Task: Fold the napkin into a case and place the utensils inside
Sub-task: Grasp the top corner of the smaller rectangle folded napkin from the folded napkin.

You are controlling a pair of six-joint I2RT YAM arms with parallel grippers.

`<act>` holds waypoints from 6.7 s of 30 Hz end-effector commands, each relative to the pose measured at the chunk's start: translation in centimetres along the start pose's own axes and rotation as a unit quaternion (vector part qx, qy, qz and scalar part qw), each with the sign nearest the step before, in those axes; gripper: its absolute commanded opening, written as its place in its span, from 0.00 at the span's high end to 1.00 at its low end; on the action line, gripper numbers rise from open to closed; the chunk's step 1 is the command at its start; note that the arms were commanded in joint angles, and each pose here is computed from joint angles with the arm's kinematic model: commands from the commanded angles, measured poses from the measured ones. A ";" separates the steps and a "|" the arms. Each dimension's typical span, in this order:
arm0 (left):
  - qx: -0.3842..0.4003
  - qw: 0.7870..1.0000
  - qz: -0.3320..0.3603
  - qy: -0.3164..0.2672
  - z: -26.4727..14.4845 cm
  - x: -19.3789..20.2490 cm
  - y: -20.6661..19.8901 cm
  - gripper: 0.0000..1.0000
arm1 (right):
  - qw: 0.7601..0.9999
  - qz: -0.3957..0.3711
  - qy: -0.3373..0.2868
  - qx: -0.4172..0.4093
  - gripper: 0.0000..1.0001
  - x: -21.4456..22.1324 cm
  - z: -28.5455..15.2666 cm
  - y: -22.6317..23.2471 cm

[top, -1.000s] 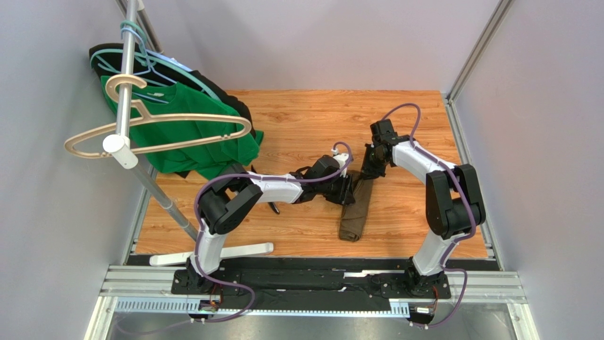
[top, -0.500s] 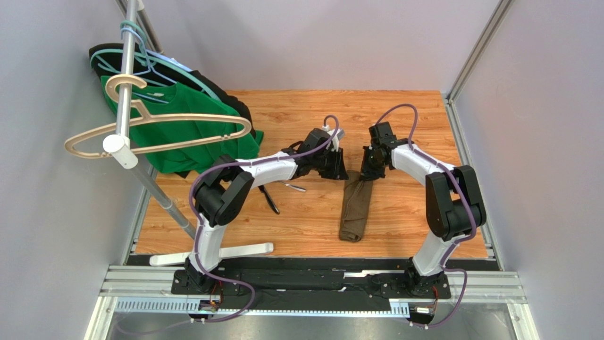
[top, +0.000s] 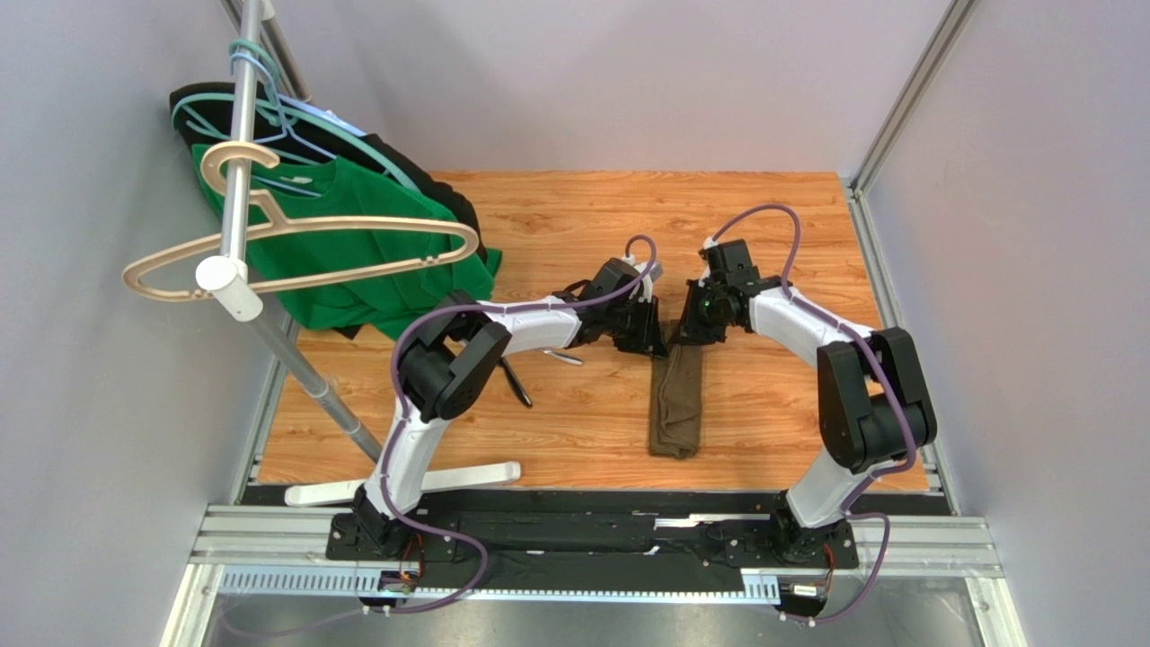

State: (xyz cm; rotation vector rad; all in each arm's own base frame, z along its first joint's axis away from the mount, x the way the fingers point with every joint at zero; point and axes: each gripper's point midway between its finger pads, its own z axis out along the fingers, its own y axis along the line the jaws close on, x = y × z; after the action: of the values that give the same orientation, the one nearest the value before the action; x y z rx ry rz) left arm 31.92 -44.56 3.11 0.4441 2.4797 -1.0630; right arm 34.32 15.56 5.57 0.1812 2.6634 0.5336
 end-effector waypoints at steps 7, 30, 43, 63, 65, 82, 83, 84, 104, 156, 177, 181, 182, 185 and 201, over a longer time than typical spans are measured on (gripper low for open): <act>0.008 0.999 0.022 -0.041 -1.6 -0.9 -1.6 0.84 | 0.996 0.006 -0.035 -0.077 1.00 0.2 -0.2 2.4; -0.099 0.964 0.237 -0.069 -3.0 -4.0 -0.6 0.60 | 0.994 0.034 -0.027 -0.096 1.00 -0.3 -1.1 1.8; -0.151 0.960 0.232 -0.045 -1.2 -3.1 1.4 0.62 | 0.993 0.037 -0.014 -0.107 1.00 0.2 -1.2 2.1; -0.108 0.977 0.146 -0.112 -2.8 -5.3 -0.5 1.00 | 0.992 0.032 0.029 -0.121 1.00 2.5 -0.2 1.8; -0.098 0.977 0.141 -0.126 -3.2 -5.4 -0.9 1.00 | 0.991 0.034 0.035 -0.126 1.00 2.8 0.0 1.9; -0.055 0.966 0.137 -0.210 -5.1 -6.7 -2.4 1.00 | 0.991 0.016 0.050 -0.121 1.00 3.4 0.4 2.4; -0.056 0.967 0.136 -0.210 -5.1 -6.7 -2.2 1.00 | 0.991 0.012 0.050 -0.119 1.00 3.5 0.4 2.5; -0.055 0.967 0.135 -0.210 -5.1 -6.6 -2.3 1.00 | 0.992 0.013 0.053 -0.117 1.00 3.6 0.5 2.4; -0.006 0.956 0.163 -0.244 -6.3 -5.8 -4.4 1.00 | 0.992 0.026 0.100 -0.070 1.00 3.6 1.7 2.4; -0.089 0.975 0.158 -0.130 -5.3 -0.9 0.6 0.21 | 0.935 0.336 0.063 -0.091 1.00 1.0 7.5 1.3; -0.094 0.984 0.138 -0.067 -5.3 -0.7 3.6 0.01 | 0.948 0.307 0.066 -0.058 1.00 1.2 7.1 1.4; -0.116 0.983 0.132 -0.050 -4.3 -0.1 5.1 0.06 | 0.949 0.304 0.065 -0.060 1.00 1.0 7.1 1.6; -0.127 0.982 0.126 -0.053 -4.3 -0.1 5.7 0.08 | 0.949 0.302 0.065 -0.062 0.99 1.0 7.1 1.7; -0.117 0.985 0.118 -0.054 -4.2 0.5 6.1 0.19 | 0.952 0.292 0.062 -0.070 0.90 0.7 6.7 2.0; -0.060 0.993 0.080 -0.061 -4.5 1.3 4.6 0.67 | 0.973 0.206 0.045 -0.094 0.47 -0.6 4.1 3.2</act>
State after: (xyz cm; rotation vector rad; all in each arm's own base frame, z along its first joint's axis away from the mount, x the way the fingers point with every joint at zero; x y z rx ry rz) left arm 33.22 -37.91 2.90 0.5321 2.3080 -0.7738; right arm 37.10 21.53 3.63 0.7779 2.6151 1.0976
